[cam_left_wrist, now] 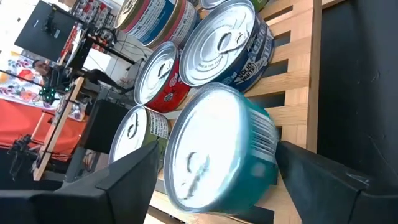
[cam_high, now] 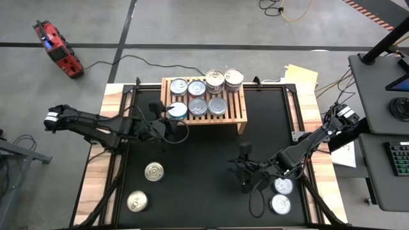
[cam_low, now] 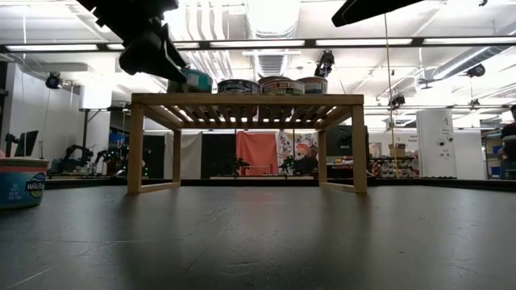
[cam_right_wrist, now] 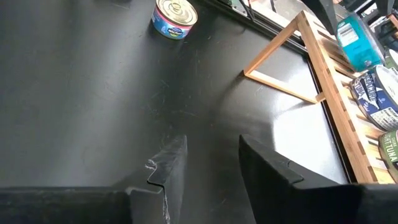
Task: Stack canned seafood by type on shelf
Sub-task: Put the light green tuna can on the shelf aligned with the other green tuna can
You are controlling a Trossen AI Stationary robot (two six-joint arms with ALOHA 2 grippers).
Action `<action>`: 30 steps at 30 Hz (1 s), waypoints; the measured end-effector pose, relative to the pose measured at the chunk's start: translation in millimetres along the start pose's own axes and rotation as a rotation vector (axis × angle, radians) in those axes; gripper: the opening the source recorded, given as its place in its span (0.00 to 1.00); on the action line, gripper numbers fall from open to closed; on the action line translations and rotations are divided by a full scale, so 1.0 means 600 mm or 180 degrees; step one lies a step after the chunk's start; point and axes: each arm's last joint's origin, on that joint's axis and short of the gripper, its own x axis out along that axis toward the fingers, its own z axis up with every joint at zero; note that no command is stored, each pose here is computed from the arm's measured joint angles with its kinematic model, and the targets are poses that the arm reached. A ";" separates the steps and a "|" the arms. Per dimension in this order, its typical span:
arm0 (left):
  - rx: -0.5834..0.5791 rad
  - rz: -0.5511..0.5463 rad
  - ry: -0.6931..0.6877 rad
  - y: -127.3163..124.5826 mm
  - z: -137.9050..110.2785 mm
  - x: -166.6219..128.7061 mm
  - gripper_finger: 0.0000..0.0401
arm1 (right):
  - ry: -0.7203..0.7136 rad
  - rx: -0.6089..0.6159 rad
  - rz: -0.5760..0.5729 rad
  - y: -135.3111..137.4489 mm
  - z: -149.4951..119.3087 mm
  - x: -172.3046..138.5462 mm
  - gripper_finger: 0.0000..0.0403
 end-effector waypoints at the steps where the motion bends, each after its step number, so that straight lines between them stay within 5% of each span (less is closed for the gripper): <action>1: -0.0004 0.0003 0.0001 0.000 0.000 0.000 0.76 | 0.0000 0.0000 0.0000 0.000 0.000 0.000 0.33; 30: -0.0095 0.0168 0.0087 0.021 -0.003 0.019 0.76 | 0.0020 -0.0014 0.0001 0.000 -0.001 0.000 0.32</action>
